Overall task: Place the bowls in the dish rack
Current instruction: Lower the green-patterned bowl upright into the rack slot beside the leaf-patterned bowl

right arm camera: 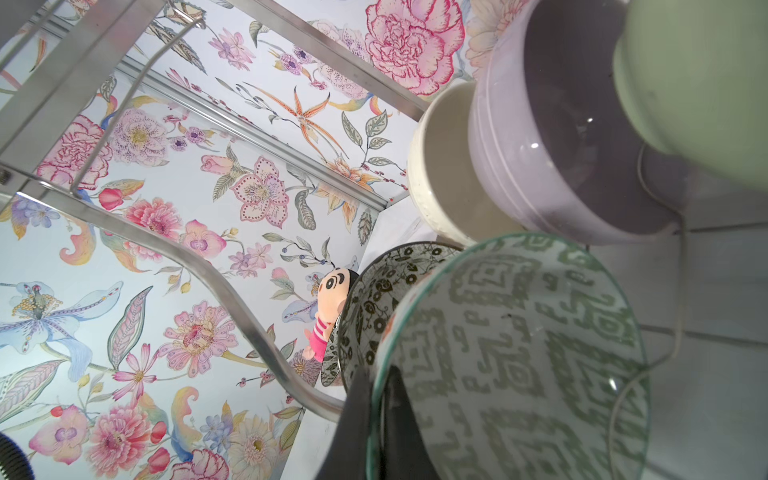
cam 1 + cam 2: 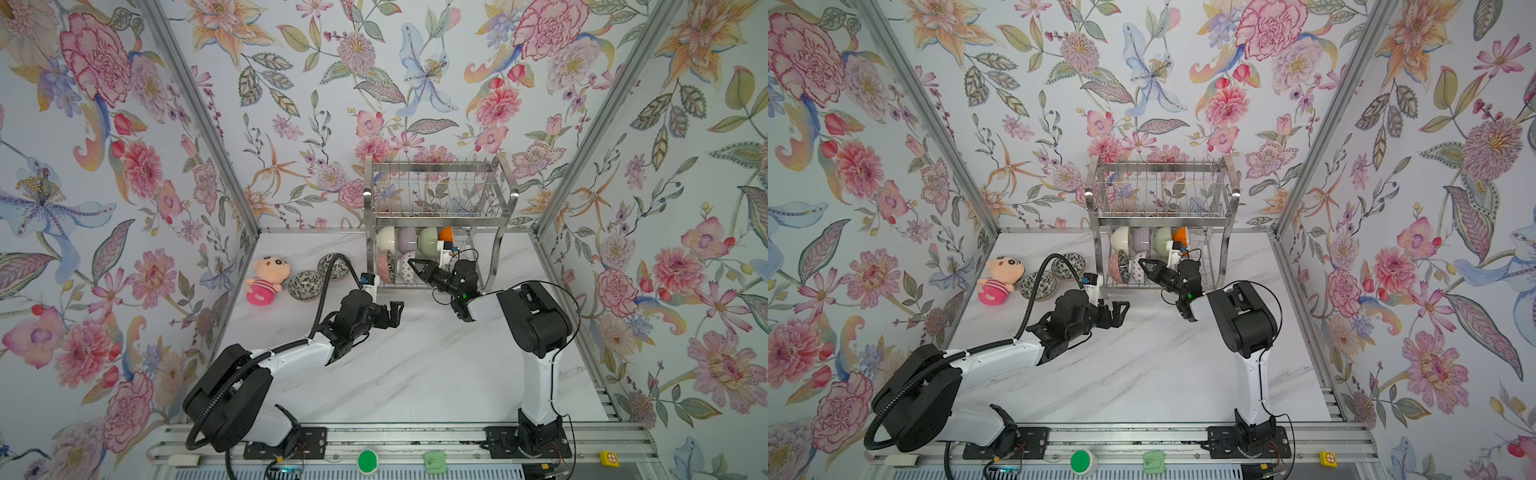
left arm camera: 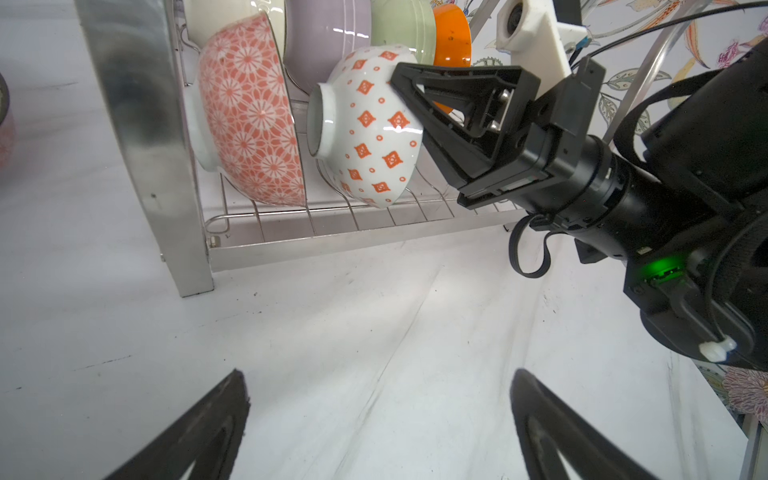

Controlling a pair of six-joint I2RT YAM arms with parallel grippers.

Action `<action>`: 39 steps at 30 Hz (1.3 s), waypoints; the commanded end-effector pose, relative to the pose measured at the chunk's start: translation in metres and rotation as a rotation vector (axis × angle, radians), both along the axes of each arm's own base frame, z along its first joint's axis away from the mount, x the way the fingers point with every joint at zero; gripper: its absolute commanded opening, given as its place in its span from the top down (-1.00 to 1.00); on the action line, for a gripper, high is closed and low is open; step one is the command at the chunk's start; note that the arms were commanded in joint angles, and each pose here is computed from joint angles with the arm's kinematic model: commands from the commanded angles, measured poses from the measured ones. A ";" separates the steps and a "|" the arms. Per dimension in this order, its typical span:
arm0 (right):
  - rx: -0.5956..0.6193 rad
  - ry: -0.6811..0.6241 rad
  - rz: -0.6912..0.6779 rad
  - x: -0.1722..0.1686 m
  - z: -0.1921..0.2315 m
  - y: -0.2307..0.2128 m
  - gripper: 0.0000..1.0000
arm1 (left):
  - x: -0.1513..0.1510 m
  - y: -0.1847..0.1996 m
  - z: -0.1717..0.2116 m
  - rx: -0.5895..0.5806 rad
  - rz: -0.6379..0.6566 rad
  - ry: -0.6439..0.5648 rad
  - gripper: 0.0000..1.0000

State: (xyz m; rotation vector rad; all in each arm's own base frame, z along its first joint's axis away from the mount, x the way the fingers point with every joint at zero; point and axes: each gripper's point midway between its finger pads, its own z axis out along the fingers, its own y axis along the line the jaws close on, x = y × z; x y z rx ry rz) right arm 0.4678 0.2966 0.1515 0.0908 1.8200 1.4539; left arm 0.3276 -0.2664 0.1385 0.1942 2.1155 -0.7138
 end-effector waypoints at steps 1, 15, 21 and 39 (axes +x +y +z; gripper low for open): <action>-0.070 -0.022 0.009 -0.004 0.005 0.008 0.92 | 0.000 0.001 0.006 0.017 0.006 -0.026 -0.99; -0.156 -0.028 0.010 -0.009 0.002 0.019 0.69 | -0.002 0.003 0.005 0.020 0.007 -0.025 -0.99; -0.159 -0.034 0.006 -0.011 0.006 0.019 0.62 | -0.002 0.004 0.005 0.023 0.009 -0.025 -0.99; -0.148 -0.077 -0.013 -0.017 0.034 0.011 0.45 | -0.004 0.005 0.004 0.023 0.010 -0.025 -0.99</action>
